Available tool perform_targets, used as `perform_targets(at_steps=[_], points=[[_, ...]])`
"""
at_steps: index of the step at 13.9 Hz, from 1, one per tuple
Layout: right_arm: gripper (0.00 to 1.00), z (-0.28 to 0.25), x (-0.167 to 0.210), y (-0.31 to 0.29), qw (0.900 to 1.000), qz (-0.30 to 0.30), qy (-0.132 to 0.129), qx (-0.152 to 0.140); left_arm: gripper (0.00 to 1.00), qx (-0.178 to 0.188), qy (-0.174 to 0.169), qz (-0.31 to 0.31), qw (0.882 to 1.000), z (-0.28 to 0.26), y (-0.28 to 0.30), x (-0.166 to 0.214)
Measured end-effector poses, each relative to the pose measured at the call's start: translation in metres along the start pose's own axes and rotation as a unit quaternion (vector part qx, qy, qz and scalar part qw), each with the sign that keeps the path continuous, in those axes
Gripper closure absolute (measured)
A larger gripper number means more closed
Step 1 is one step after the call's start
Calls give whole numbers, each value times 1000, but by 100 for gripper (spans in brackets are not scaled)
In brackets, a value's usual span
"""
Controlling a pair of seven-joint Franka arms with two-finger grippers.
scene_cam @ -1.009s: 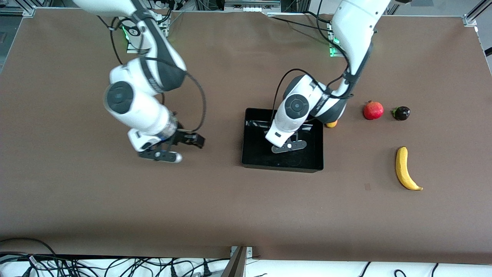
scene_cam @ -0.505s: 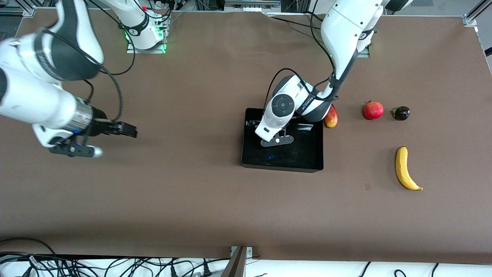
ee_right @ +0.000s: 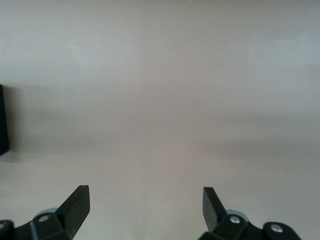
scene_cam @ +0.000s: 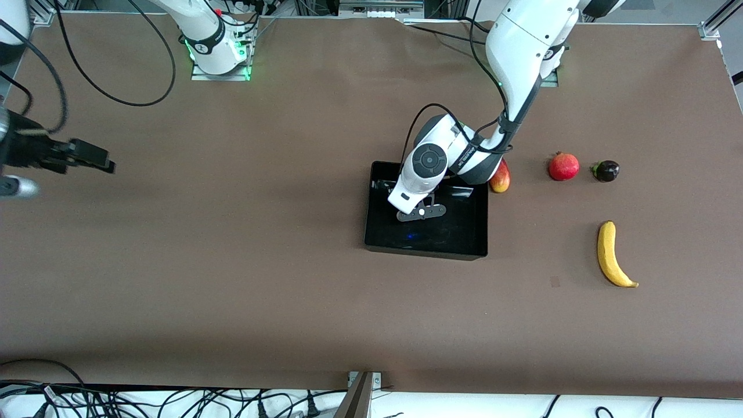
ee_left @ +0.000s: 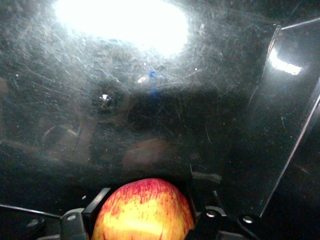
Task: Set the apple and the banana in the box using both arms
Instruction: 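Open the left gripper and move it back to the yellow banana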
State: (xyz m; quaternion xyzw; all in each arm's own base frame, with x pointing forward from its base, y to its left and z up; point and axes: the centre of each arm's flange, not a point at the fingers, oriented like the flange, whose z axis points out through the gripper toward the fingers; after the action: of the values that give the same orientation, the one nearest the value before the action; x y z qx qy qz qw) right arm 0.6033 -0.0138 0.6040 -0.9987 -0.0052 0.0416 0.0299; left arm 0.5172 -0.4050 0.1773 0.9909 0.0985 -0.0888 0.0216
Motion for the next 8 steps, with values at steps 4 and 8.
perform_targets(at_steps=[4,8], points=[[0,-7,-9,10,1000,-15,-1,-27,1,1,-3,-13,1000,-13,-11,13],[0,-9,-23,14,999,-29,21,-36,0,12,-14,-36,999,-93,-28,40]])
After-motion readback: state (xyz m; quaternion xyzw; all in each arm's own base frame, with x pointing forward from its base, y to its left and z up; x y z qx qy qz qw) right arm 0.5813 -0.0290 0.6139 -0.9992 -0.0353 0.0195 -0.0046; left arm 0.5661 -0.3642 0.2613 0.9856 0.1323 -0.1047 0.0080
